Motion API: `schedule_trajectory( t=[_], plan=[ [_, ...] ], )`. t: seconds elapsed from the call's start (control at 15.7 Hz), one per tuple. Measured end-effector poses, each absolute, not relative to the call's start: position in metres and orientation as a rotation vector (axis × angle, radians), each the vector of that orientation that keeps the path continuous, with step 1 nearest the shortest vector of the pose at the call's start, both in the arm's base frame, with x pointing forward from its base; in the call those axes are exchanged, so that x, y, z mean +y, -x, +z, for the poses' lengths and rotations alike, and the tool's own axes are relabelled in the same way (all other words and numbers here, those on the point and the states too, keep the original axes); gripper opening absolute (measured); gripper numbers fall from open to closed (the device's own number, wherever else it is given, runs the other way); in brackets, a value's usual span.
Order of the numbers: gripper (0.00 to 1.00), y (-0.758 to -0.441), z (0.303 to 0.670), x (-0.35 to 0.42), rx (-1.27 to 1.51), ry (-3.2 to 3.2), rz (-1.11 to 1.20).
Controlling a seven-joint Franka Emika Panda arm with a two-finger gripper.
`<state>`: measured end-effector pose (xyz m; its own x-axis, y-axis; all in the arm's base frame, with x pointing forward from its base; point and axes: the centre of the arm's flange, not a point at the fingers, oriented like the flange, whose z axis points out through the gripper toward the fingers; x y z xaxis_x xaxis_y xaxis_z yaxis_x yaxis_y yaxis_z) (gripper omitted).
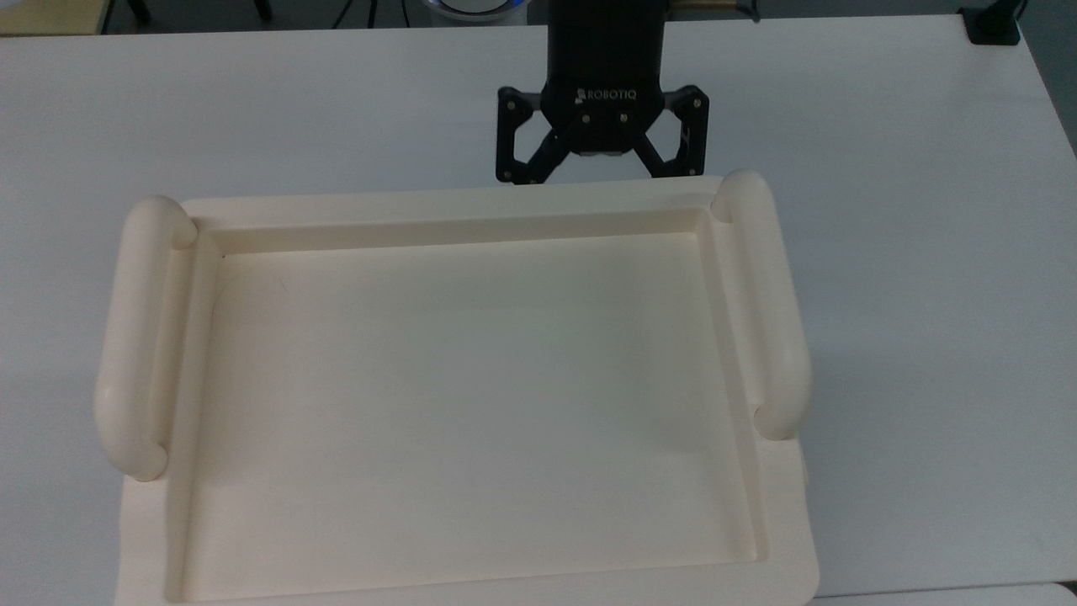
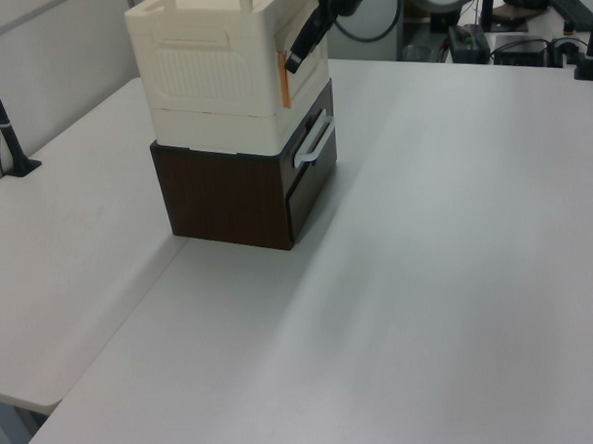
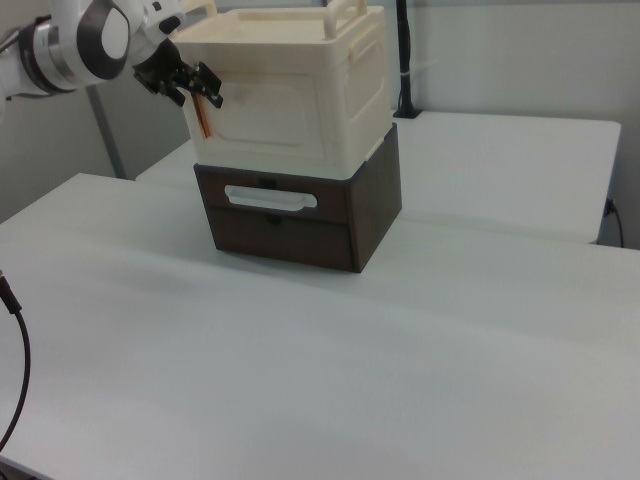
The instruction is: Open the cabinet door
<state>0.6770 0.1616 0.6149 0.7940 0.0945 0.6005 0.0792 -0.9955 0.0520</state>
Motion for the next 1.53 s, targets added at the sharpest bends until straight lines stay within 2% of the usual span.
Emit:
schedule_trajectory(
  t=[0.06, 0.19, 0.25, 0.45, 0.57, 0.76, 0.83, 1.08, 1.34, 1.4, 1.53],
  plan=[
    [0.91, -0.68, 0.61, 0.165, 0.156, -2.944, 1.0],
    [0.8, -0.682, 0.604, 0.17, 0.171, -2.94, 1.003],
    [0.8, -0.683, 0.604, 0.171, 0.174, -2.939, 1.004],
    [0.55, -0.683, 0.607, 0.172, 0.178, -2.935, 1.012],
    [0.51, -0.682, 0.607, 0.173, 0.181, -2.934, 1.012],
    [0.19, -0.679, 0.609, 0.18, 0.196, -2.938, 1.008],
    [0.15, -0.678, 0.609, 0.181, 0.193, -2.94, 1.0],
    [0.15, -0.675, 0.61, 0.18, 0.162, -2.956, 0.962],
    [0.15, -0.657, 0.619, 0.178, 0.138, -2.989, 0.779],
    [0.18, -0.651, 0.62, 0.173, 0.119, -3.001, 0.704],
    [0.36, -0.642, 0.613, 0.157, 0.066, -3.026, 0.535]
  ],
)
